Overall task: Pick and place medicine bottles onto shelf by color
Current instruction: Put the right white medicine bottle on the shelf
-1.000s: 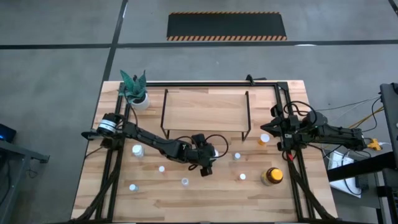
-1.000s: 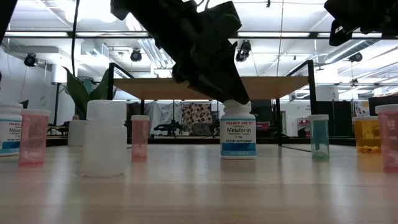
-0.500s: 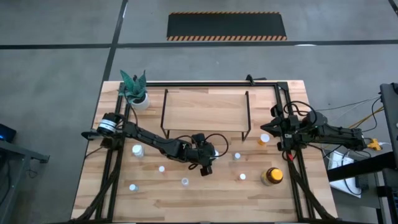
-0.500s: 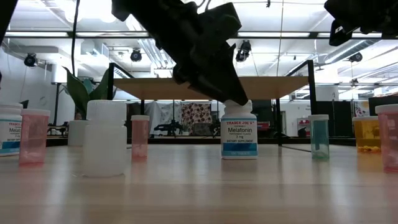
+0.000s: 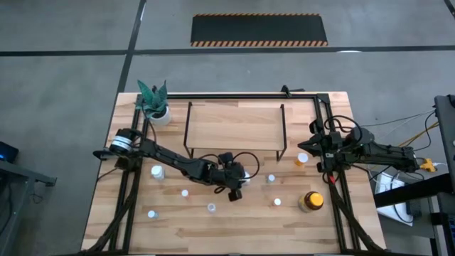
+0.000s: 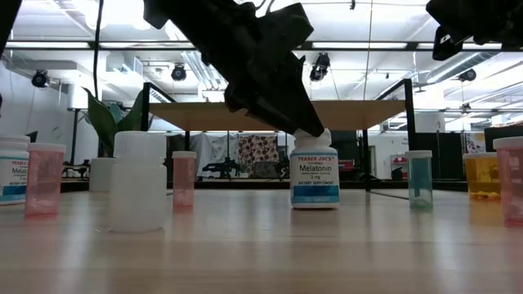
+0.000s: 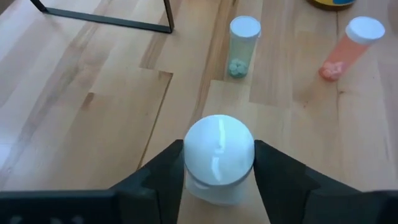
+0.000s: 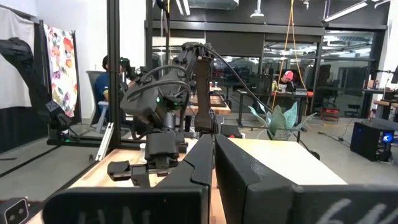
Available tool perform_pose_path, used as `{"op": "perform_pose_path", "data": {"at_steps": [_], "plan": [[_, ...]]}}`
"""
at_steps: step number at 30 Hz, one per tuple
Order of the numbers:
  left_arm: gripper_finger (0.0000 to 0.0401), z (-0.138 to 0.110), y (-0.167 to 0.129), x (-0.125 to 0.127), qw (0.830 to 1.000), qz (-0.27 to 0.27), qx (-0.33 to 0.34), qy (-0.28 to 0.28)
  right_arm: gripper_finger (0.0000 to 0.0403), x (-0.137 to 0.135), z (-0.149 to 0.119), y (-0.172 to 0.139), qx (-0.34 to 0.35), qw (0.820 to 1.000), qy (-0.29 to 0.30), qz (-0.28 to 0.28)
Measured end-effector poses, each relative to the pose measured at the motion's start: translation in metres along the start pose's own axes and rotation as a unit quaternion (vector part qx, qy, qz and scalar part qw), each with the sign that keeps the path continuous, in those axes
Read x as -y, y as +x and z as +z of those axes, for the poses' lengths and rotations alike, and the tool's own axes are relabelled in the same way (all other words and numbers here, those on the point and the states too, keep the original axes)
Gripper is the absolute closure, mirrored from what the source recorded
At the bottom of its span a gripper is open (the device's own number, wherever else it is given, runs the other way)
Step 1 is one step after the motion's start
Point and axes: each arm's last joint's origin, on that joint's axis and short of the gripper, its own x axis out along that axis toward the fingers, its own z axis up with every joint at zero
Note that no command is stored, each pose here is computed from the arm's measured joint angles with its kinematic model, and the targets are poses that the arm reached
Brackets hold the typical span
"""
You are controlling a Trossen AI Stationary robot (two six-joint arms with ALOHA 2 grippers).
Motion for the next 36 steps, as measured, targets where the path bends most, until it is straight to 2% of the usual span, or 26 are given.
{"op": "perform_pose_path", "data": {"at_steps": [11, 13, 16, 21, 23, 26, 28, 30, 33, 36], "plan": [[0.0250, 0.006, -0.017, 0.006, 1.000, -0.016, 0.018, 0.008, 0.0394, 0.000, -0.001, 0.000, -0.003, 1.000, 0.001, 0.000], [0.0249, 0.003, -0.016, 0.005, 1.000, -0.016, 0.013, -0.021, 0.0394, 0.000, -0.001, 0.000, -0.003, 1.000, 0.001, 0.000], [0.0249, -0.003, -0.009, 0.002, 0.995, -0.011, -0.002, -0.094, 0.0394, 0.000, -0.001, 0.000, -0.003, 1.000, 0.001, 0.000], [0.0238, -0.011, 0.000, 0.007, 0.992, -0.011, -0.029, -0.122, 0.0394, 0.000, -0.001, 0.000, -0.004, 1.000, 0.002, 0.000], [0.0230, -0.007, -0.004, 0.010, 0.986, -0.017, -0.056, -0.155, 0.0394, 0.000, -0.002, 0.000, -0.009, 1.000, 0.005, 0.000], [0.0228, 0.006, -0.018, 0.014, 0.969, 0.010, -0.104, -0.224, 0.0394, 0.000, -0.003, 0.000, -0.015, 1.000, 0.006, 0.000], [0.0234, 0.012, -0.025, 0.019, 0.959, 0.034, -0.115, -0.257, 0.0394, 0.000, -0.003, 0.000, -0.015, 1.000, 0.006, 0.000], [0.0247, 0.017, -0.029, 0.029, 0.953, 0.051, -0.097, -0.284, 0.0394, 0.000, -0.003, 0.000, -0.016, 1.000, 0.007, 0.000], [0.0270, 0.018, -0.021, 0.043, 0.942, 0.073, -0.072, -0.319, 0.0394, 0.000, -0.005, 0.000, -0.023, 1.000, 0.008, 0.000], [0.0287, 0.014, -0.003, 0.047, 0.939, 0.091, -0.087, -0.320, 0.0394, 0.000, -0.006, 0.000, -0.029, 1.000, 0.009, 0.000]]}}
